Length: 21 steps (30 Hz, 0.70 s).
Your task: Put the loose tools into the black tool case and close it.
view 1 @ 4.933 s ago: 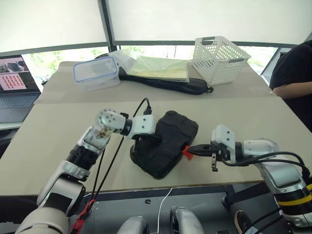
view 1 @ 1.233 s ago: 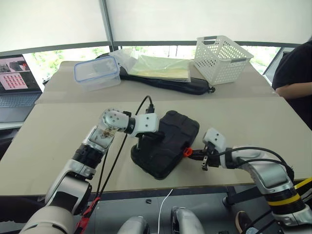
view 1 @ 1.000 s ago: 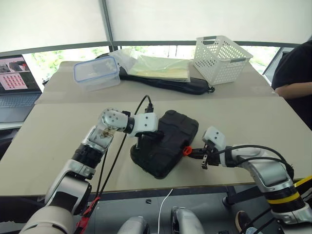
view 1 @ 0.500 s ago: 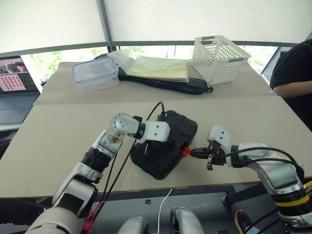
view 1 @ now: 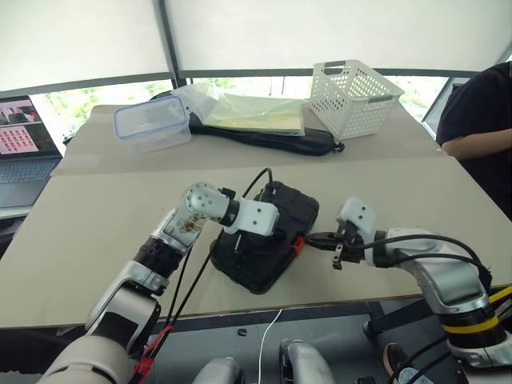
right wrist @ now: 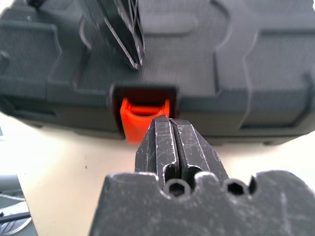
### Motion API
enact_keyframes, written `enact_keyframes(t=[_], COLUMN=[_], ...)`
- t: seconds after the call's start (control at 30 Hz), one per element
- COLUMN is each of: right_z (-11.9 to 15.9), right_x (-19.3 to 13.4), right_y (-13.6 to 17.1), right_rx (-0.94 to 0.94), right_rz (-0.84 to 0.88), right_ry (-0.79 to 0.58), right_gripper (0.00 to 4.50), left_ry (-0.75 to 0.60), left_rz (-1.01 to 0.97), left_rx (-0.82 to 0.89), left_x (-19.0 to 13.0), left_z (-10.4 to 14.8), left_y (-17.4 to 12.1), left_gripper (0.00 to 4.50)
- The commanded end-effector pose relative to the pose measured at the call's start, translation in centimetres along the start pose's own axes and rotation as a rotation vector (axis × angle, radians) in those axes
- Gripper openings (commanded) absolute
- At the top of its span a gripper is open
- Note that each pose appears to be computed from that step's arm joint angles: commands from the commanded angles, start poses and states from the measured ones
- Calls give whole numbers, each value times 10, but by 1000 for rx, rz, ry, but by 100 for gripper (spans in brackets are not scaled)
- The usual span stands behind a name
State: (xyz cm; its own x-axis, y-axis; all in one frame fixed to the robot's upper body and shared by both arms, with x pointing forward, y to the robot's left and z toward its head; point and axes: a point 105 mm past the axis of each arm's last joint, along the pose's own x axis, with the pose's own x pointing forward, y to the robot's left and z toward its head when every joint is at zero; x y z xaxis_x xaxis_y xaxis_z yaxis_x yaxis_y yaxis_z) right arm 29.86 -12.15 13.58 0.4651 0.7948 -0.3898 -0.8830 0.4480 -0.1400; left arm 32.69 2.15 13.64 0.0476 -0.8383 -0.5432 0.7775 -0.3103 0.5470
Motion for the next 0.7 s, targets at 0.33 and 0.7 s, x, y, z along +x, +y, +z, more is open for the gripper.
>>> enact_keyframes(t=[0.33,0.7], right_z=[21,22], right_x=[-90,-122], right_y=[7,0], right_rx=[-33,11], right_rz=[126,167], right_ry=[-61,-76], right_gripper=[253,444], left_ry=[-32,35], left_rz=[248,438], left_rx=[-565,-779], left_x=[-128,-217], left_z=[-34,-23], left_y=[-30,-79], left_gripper=[244,447])
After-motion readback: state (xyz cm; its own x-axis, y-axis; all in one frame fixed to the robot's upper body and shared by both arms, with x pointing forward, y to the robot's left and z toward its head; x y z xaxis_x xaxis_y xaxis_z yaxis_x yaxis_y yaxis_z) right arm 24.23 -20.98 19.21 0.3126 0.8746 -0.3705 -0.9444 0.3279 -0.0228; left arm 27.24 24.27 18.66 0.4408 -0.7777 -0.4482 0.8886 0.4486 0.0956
